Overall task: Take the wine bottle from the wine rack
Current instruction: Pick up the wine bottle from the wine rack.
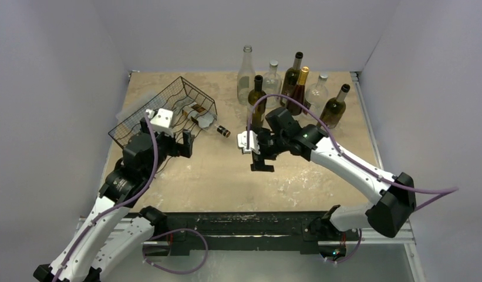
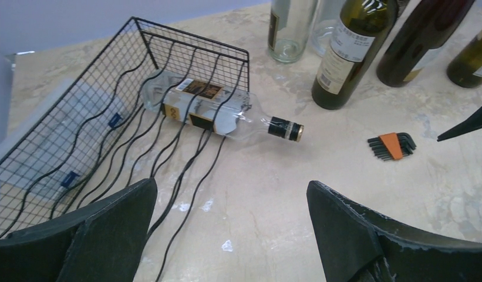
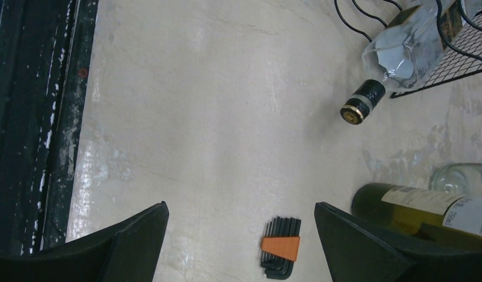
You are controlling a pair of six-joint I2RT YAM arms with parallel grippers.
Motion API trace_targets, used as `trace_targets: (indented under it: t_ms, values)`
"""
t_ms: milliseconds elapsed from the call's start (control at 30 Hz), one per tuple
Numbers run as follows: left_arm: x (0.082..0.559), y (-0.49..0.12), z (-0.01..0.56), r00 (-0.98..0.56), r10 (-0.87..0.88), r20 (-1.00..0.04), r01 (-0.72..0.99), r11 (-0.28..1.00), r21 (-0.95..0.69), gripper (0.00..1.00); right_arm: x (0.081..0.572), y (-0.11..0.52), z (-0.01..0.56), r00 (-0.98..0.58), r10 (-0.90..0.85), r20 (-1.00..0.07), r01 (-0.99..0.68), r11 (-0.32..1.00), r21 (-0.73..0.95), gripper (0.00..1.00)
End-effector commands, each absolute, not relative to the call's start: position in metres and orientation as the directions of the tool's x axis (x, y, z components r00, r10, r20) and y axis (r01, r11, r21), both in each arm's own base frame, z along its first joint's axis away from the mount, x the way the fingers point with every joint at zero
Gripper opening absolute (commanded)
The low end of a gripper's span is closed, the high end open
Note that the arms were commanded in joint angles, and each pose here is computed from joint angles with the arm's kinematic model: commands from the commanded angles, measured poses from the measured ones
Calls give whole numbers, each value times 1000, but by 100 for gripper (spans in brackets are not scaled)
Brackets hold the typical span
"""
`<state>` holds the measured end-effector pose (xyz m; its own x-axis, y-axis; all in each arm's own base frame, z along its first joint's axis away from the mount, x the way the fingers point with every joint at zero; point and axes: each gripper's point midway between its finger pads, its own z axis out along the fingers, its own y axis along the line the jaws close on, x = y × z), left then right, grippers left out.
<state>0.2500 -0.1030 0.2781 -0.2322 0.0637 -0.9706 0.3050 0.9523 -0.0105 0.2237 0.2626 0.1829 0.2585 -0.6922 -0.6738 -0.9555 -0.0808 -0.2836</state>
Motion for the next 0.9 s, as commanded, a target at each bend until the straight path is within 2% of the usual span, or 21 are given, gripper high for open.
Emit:
trace_targets:
  t_ms: [0, 133, 400, 633, 867]
  values:
    - [249, -72, 286, -182, 72, -981, 174, 984, 40, 100, 247, 293, 217, 203, -656, -727, -952, 42, -304, 99]
    - [244, -55, 292, -136, 40, -990, 94, 995, 27, 100, 259, 315, 218, 155, -644, -749, -962, 72, -262, 99]
    - [240, -47, 298, -95, 26, -995, 61, 998, 20, 100, 292, 349, 214, 65, -624, -779, -962, 168, -215, 99]
    - [240, -47, 298, -94, 30, -995, 67, 997, 24, 100, 322, 372, 204, -50, -614, -787, -942, 290, -166, 99]
    - [239, -39, 300, -82, 26, -996, 24, 999, 24, 100, 359, 389, 207, -149, -553, -820, -871, 466, -157, 99]
